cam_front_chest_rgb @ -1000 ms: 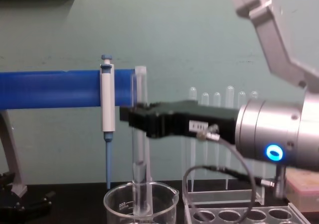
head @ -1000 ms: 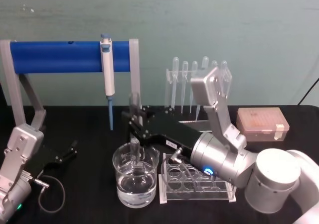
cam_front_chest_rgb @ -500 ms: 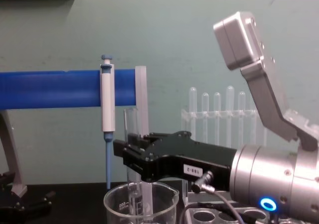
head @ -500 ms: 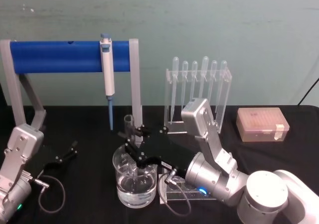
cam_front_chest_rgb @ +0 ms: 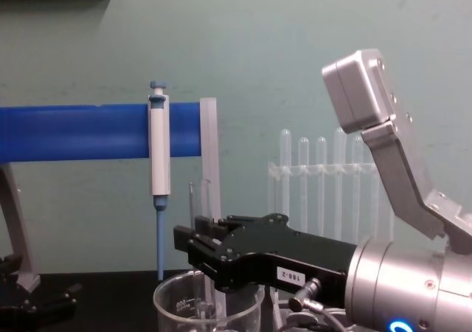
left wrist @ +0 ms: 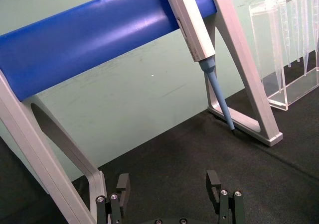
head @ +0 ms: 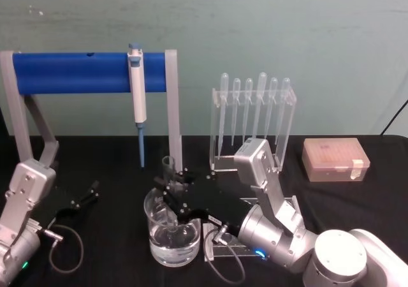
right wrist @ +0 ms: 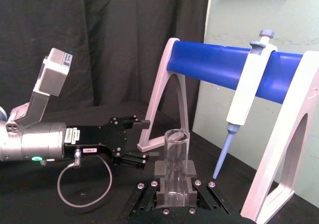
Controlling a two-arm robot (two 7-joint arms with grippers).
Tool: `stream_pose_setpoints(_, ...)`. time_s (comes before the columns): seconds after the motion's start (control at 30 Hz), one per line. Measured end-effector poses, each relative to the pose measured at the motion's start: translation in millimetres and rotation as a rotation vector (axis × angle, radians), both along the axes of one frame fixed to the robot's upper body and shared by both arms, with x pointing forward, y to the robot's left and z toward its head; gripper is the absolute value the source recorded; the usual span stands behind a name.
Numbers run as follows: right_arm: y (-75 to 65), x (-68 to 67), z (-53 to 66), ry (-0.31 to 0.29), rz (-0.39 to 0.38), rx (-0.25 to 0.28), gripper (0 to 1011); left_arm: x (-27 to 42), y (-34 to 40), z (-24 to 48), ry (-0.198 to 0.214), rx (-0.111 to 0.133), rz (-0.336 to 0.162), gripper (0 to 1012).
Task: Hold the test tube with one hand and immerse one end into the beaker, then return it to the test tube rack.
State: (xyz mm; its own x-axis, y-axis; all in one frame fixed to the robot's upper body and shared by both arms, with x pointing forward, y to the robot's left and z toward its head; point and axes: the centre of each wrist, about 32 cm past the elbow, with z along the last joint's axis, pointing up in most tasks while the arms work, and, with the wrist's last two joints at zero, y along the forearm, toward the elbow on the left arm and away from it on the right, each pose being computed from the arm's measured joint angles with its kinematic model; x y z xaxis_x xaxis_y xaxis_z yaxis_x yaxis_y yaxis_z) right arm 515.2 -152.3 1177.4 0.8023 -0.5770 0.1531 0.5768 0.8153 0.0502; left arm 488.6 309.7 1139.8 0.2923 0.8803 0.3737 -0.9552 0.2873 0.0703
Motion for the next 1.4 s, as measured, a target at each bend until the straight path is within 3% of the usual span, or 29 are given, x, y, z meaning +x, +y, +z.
stream_pose_setpoints(1.4,-0.9,-1.8,-3.3,0.007,-0.003,-0.005,227,0.0,0.0,0.0,0.000,0.000,0.000,1000)
